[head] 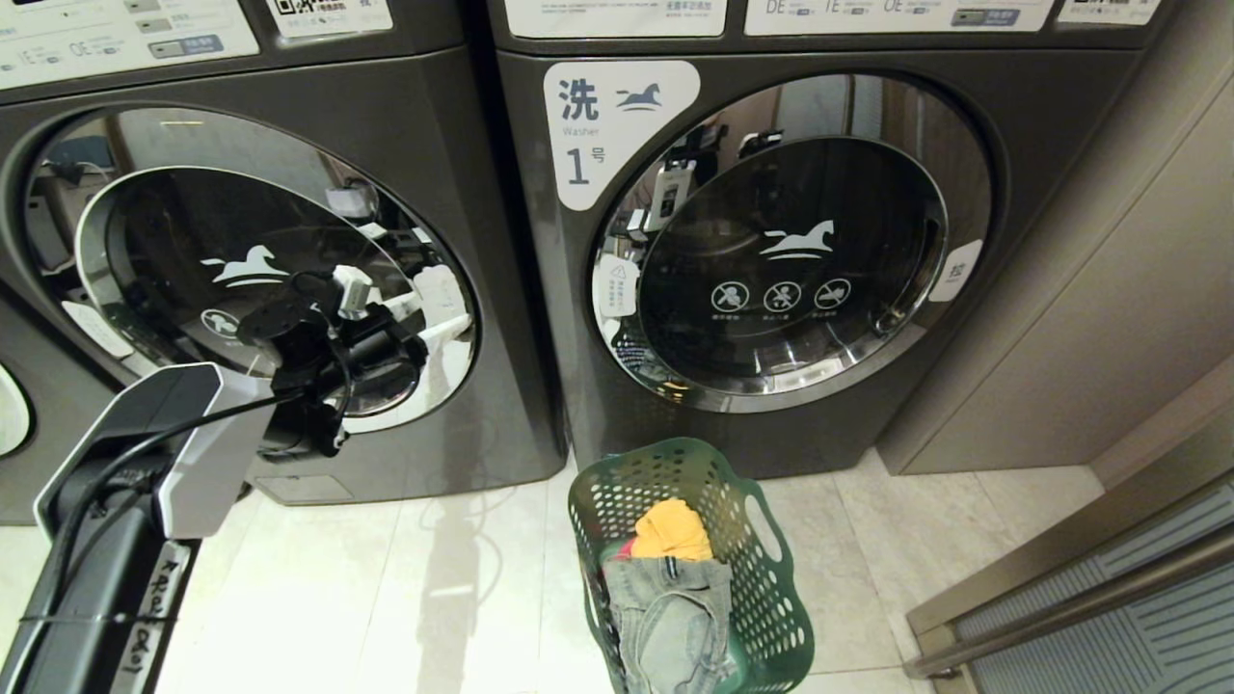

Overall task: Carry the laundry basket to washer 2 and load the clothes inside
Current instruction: Open the lid of the washing machine

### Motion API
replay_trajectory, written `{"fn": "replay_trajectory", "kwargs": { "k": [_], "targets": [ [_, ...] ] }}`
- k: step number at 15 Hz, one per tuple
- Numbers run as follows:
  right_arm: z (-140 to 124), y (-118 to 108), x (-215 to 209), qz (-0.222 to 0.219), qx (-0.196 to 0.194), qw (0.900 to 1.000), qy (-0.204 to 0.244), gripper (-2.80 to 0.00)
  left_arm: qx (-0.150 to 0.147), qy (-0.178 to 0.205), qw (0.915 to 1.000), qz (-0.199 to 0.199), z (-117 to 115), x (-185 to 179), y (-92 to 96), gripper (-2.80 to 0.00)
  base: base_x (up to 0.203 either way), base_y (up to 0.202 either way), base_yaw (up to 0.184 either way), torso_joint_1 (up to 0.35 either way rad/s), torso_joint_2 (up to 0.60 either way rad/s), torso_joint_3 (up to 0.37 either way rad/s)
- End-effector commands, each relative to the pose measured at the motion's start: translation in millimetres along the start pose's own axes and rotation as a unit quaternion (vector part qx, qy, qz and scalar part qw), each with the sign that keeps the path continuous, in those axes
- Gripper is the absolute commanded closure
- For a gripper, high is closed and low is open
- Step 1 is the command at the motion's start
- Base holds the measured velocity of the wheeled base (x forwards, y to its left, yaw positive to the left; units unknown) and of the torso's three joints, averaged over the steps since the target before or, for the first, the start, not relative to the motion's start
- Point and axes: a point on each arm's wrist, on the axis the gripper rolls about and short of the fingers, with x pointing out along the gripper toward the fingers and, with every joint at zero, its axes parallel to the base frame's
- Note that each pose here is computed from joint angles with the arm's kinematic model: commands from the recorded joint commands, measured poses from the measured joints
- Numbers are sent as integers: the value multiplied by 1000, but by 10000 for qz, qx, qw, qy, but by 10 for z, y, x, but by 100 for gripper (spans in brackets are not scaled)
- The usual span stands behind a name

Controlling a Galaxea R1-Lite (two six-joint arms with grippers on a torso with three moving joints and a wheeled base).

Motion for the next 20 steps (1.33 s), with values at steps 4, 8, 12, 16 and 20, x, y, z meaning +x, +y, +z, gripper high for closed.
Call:
{"fn": "replay_trajectory", "kwargs": {
  "k": [4,8,12,16,20],
  "targets": [
    [1,0,1,4,-3,10000,7,0,-246,-281,9918,-1226,-6,967,-893,-280,0,0,0,0,0,0],
    [1,0,1,7,-3,10000,6,0,-294,-165,9940,-1043,84,784,-810,-280,0,0,0,0,0,0],
    [1,0,1,4,-3,10000,7,0,-304,-151,9940,-1043,26,671,-890,-280,0,0,0,0,0,0],
    [1,0,1,4,-3,10000,7,0,-261,-137,9957,-876,38,559,-832,-280,0,0,0,0,0,0],
    [1,0,1,6,-3,10000,6,0,-182,10,9996,-229,82,86,-434,-280,0,0,0,0,0,0]
  ]
}}
